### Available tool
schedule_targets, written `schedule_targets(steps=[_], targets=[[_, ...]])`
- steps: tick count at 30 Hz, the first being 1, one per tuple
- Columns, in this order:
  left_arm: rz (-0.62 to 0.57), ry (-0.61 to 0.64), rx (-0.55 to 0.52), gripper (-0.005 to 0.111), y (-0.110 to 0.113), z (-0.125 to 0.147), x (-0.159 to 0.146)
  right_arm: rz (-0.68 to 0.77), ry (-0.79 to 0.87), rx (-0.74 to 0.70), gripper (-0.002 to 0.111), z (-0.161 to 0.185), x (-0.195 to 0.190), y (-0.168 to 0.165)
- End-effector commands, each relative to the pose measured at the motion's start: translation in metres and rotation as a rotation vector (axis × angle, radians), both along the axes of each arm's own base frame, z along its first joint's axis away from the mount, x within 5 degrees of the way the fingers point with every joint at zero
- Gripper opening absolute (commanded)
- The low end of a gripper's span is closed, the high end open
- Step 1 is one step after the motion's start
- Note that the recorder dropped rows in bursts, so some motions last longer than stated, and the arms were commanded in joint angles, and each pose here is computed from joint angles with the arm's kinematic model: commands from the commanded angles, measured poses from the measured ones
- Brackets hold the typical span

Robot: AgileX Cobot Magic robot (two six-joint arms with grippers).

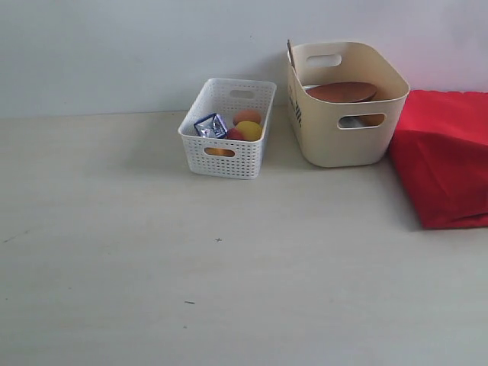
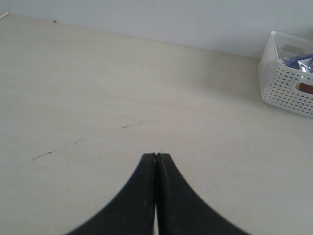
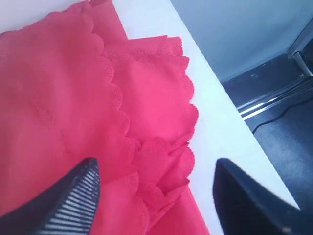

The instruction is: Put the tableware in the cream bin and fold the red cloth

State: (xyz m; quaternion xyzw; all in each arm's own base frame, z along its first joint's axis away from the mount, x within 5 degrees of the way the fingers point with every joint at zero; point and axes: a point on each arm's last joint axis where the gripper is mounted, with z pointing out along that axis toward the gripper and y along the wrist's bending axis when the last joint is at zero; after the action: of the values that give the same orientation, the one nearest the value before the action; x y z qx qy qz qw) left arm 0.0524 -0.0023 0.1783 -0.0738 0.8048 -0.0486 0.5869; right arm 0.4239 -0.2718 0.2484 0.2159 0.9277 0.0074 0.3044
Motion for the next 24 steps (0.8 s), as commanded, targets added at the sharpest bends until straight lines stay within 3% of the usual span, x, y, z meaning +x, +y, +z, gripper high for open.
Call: schedule_targets(steps=[1, 4, 9, 24], targets=[[-0.03, -0.019, -0.015, 0.0, -0.002, 0.001, 0.0, -0.014, -0.004, 0.03, 0.043, 0.027, -0.007, 0.013], [-0.057, -0.025, -0.019, 0.0, -0.003, 0.001, 0.0, -0.005, -0.009, 0.024, 0.023, 0.042, -0.015, 0.022], [-0.106, -0.035, -0.024, 0.0, -0.006, 0.002, 0.0, 0.018, -0.071, -0.041, 0.001, 0.062, -0.037, 0.04], [-0.24, -0.042, -0.027, 0.0, -0.013, 0.003, -0.001, -0.011, -0.331, -0.116, 0.0, 0.091, -0.133, 0.109]])
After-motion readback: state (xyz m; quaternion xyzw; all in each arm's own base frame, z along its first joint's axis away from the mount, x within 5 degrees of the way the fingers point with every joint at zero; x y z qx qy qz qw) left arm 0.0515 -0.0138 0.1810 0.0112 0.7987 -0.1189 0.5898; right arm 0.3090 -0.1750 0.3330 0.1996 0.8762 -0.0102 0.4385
